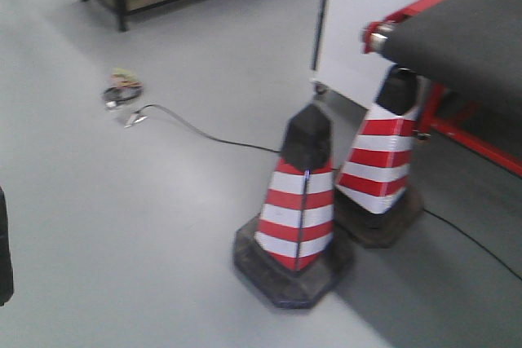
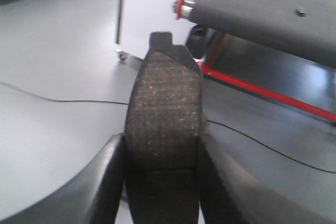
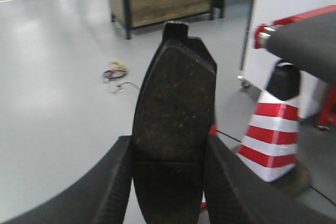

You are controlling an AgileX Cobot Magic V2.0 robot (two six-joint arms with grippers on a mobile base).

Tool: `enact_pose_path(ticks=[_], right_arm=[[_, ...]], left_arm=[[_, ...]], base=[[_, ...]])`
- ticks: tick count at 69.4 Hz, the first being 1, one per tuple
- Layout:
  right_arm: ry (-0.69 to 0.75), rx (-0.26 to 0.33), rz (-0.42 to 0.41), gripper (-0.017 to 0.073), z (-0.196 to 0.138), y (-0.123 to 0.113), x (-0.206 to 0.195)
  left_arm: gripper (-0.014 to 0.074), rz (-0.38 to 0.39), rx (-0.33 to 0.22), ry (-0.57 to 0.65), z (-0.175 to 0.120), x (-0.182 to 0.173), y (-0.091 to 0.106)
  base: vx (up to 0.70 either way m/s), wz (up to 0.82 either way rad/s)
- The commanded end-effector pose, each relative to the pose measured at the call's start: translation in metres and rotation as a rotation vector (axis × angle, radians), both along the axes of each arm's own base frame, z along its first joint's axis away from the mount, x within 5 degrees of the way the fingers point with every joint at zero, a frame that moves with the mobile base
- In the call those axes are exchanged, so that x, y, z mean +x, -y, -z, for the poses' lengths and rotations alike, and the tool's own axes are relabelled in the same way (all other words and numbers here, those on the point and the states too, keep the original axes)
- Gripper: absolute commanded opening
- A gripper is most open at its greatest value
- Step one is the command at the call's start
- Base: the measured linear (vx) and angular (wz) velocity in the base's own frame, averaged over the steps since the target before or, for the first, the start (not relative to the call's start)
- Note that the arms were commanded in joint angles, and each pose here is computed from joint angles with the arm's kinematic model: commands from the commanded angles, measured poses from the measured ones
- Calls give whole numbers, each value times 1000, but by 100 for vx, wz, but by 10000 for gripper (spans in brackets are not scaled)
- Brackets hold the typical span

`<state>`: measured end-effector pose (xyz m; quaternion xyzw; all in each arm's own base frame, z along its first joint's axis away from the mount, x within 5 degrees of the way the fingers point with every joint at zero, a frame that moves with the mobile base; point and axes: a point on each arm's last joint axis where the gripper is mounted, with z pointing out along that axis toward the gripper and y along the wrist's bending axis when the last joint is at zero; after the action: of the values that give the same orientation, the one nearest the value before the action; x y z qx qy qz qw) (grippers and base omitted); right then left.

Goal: Move and align brake pads A on conveyor
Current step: 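Turn the base past the striped cones toward the black conveyor belt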

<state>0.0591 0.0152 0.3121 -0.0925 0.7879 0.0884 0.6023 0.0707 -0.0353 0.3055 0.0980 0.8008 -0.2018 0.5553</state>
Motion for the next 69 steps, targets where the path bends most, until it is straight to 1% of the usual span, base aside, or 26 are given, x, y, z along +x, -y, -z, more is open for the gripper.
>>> enact_pose_path(ticks=[1,54,69], right_arm=[[116,17,-1,-2,-18,0,2],[116,17,-1,-2,-18,0,2],[116,17,-1,-2,-18,0,2]], left_arm=[[-6,18,-52,97,-17,1,2],[-6,18,-52,97,-17,1,2],[-6,18,-52,97,-17,1,2]], base=[[18,-73],[17,-77],[13,-65]])
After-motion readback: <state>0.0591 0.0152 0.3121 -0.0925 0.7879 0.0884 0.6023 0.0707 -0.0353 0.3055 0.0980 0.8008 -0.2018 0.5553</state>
